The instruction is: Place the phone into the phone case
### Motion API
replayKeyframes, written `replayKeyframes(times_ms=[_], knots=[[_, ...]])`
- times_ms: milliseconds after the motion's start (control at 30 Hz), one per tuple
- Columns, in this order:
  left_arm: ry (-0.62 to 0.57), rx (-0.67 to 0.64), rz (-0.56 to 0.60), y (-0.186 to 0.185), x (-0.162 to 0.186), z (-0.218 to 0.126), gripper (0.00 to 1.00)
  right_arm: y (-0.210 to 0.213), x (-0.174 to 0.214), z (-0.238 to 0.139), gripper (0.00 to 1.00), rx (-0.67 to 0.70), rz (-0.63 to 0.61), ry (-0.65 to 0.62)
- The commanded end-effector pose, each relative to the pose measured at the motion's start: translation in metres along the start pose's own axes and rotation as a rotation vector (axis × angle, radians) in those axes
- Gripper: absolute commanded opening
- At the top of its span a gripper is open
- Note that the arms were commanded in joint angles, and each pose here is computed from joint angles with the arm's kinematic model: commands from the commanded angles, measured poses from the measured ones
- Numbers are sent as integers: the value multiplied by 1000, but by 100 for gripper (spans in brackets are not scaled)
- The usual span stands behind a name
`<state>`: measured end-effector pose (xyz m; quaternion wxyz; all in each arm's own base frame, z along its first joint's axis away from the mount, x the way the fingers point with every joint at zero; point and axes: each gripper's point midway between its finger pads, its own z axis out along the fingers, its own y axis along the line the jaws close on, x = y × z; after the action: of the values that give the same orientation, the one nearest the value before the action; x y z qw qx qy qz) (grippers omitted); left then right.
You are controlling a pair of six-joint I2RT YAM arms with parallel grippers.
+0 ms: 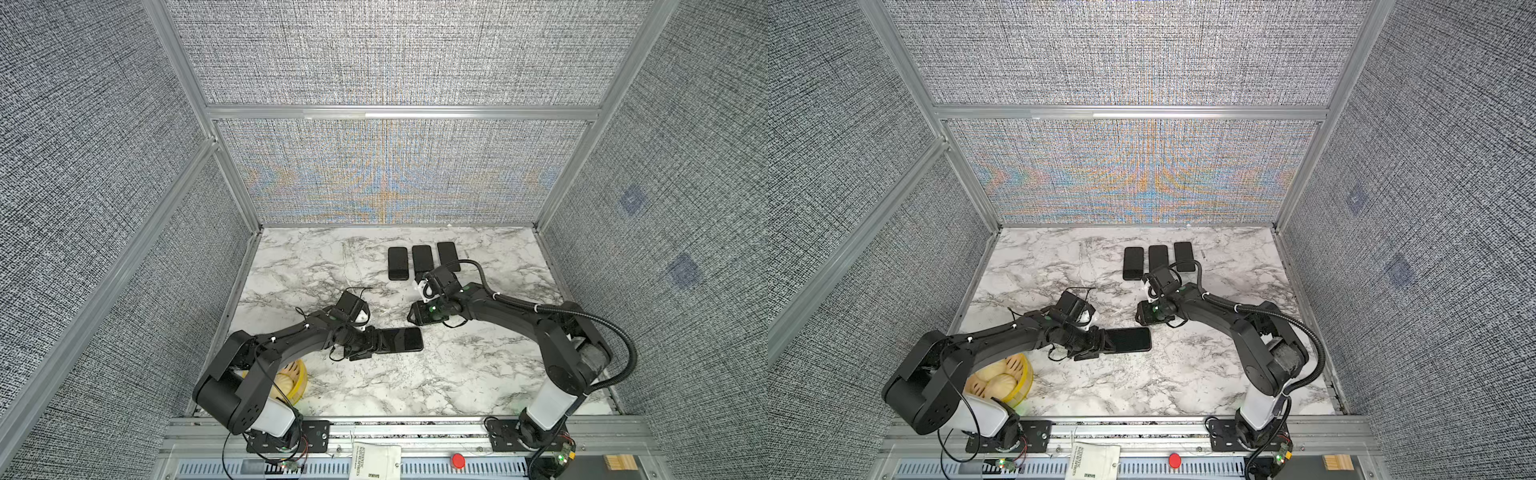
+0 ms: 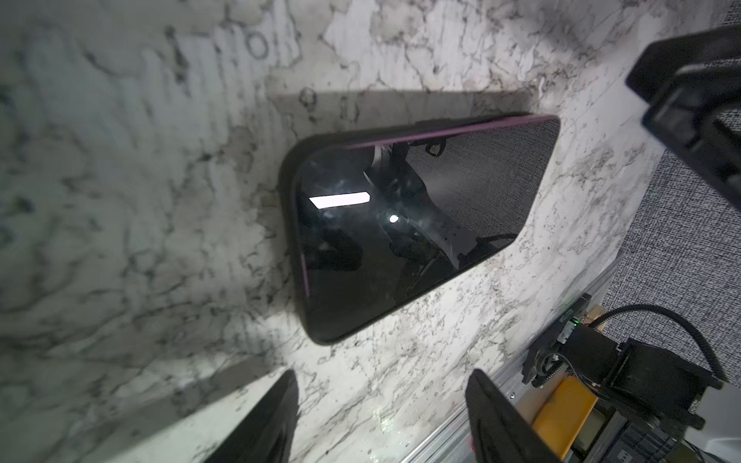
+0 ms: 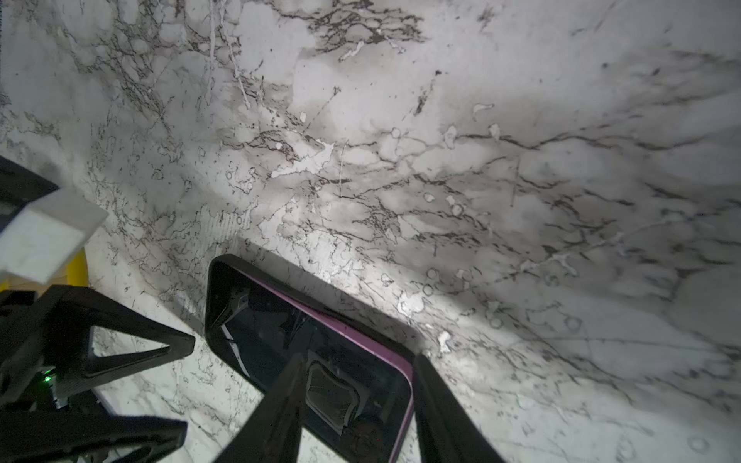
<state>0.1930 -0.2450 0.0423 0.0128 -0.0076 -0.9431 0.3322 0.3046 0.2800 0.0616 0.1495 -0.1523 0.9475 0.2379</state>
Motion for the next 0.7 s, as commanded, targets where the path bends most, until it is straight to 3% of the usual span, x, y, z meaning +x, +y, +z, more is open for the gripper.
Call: replayKeyframes(times_ms=[0,667], knots=[[-8,56,27,-14,-3,4,68,5,2,5,48,-39,-28,11],[17,64,42,-16,-2,24,72,-5,51,21,49,-77,36,107]])
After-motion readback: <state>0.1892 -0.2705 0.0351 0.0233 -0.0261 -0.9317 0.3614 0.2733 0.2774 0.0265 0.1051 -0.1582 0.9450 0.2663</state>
